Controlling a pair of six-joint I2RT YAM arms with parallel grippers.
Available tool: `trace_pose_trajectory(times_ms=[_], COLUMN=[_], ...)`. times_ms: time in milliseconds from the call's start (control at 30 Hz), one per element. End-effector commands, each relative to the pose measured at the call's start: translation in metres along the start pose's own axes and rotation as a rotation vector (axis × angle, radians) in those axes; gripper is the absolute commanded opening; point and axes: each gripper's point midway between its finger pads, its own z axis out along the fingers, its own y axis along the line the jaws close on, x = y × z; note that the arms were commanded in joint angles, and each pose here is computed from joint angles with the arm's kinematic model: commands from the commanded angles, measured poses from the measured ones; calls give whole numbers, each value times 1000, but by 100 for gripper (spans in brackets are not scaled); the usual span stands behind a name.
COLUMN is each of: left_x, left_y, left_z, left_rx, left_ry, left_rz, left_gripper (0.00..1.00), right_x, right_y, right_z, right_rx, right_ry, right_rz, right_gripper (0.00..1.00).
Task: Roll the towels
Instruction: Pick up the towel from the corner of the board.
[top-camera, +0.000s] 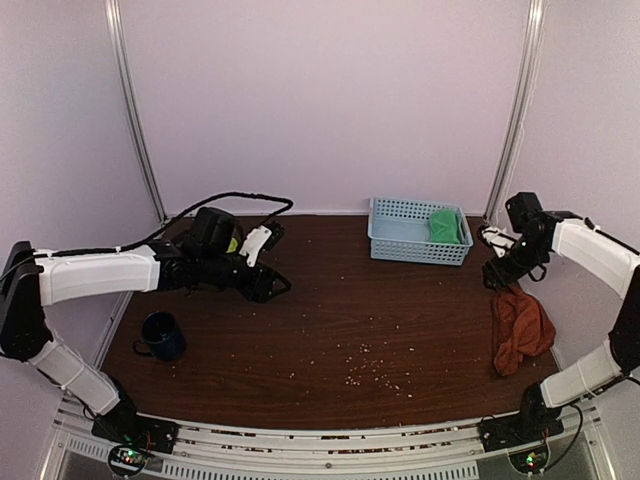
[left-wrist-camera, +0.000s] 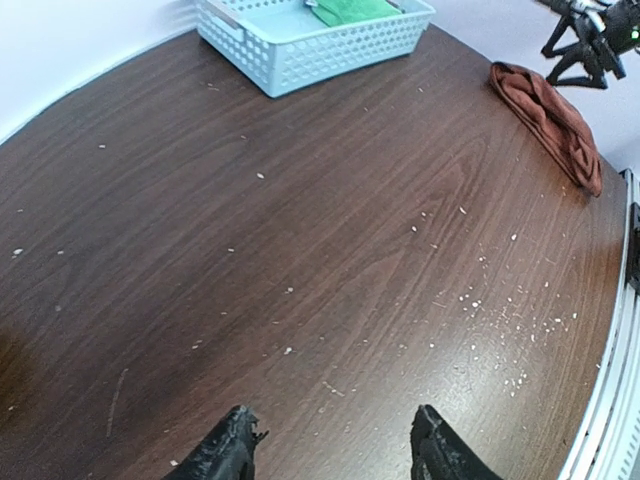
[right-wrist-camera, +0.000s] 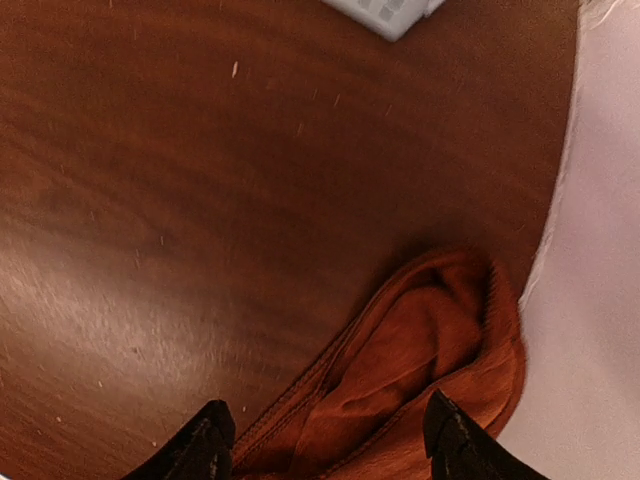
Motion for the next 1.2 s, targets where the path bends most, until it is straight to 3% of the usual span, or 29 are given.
trace_pose_trajectory(times_ms=[0, 367, 600, 900, 1167], left_x=[-1, 6, 9, 10, 14], left_y=[-18, -40, -41, -42, -41], left_z=[20, 32, 30, 27, 33], left_rx=[20, 44, 43, 40, 39], left_ry=[-4, 28, 29, 29, 41], left_rz=[60, 81, 66, 63, 63], left_gripper=[54, 53, 53, 53, 53], right_x=[63, 61, 52, 59, 60], right_y=[11, 8, -9, -28, 16], right_z=[26, 68, 92, 105, 116], right_rx=[-21, -48, -20, 18, -245], right_ry=[210, 267, 289, 316, 327], right_rz=[-63, -13, 74, 145, 150], right_gripper=[66, 44, 36, 34, 9])
